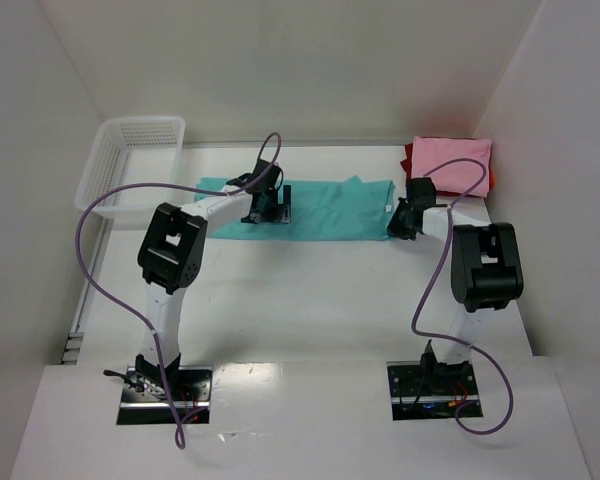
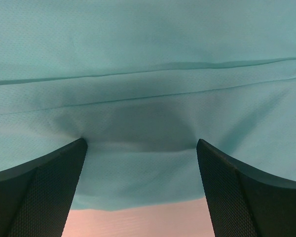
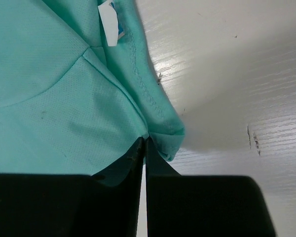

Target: Fold and stack the t-shirts

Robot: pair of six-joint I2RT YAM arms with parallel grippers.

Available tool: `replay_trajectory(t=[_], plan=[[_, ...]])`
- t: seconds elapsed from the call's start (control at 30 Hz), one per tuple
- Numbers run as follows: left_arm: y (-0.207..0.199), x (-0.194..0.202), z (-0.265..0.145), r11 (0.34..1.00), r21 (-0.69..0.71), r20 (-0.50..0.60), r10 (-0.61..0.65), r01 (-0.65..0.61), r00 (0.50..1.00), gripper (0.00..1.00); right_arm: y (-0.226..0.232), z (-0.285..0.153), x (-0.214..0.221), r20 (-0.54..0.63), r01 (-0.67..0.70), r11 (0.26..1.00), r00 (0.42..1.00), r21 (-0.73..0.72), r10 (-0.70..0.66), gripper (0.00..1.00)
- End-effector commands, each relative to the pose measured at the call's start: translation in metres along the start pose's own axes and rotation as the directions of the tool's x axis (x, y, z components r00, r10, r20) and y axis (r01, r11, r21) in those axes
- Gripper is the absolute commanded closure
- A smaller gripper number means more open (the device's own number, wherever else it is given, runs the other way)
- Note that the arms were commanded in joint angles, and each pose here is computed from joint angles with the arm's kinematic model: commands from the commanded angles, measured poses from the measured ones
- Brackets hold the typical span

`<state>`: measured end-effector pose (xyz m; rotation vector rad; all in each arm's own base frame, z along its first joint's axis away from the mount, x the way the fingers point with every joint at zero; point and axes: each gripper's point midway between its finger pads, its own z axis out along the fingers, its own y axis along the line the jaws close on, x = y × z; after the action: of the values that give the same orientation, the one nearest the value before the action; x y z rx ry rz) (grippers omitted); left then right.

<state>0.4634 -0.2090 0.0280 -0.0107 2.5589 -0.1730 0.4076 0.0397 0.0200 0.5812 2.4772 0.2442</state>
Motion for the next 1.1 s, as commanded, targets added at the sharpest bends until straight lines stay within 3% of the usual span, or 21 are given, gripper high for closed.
replay_trajectory(t=[0.0,0.33,0.57,0.77,0.83,0.93,1.07], plan=[[0.007,0.013,0.011,0.999,-0.023,-0.033,-0.033,0.032,0.999,0.0,-0.002,-0.003,-0.015,0.036,0.007,1.0,0.999,0.03,-0.008,0.98],[0.017,0.016,0.018,0.998,-0.041,-0.047,-0.047,0.045,0.998,0.0,-0.02,-0.015,0.001,0.021,-0.031,0.994,0.999,0.103,0.029,1.0],[0.02,0.015,0.019,0.998,-0.037,-0.05,-0.055,0.053,0.997,0.0,-0.026,-0.018,0.009,-0.002,-0.048,0.991,0.999,0.127,0.049,0.95],[0.021,0.023,0.022,0.998,-0.037,-0.07,-0.053,0.051,0.996,0.0,-0.03,-0.019,0.013,-0.015,-0.051,0.987,0.998,0.15,0.053,0.85],[0.019,0.023,0.022,0.998,-0.028,-0.074,-0.053,0.051,0.996,0.0,-0.028,-0.021,0.009,-0.011,-0.057,0.987,0.998,0.148,0.059,0.72],[0.019,0.019,0.018,0.999,-0.023,-0.064,-0.045,0.044,0.997,0.0,-0.019,-0.03,-0.003,0.02,-0.061,0.991,0.998,0.118,0.059,0.62],[0.015,0.0,-0.003,1.0,-0.003,-0.015,-0.027,0.027,1.0,0.0,0.013,-0.063,-0.049,0.142,-0.068,0.998,0.987,-0.011,0.069,0.48]])
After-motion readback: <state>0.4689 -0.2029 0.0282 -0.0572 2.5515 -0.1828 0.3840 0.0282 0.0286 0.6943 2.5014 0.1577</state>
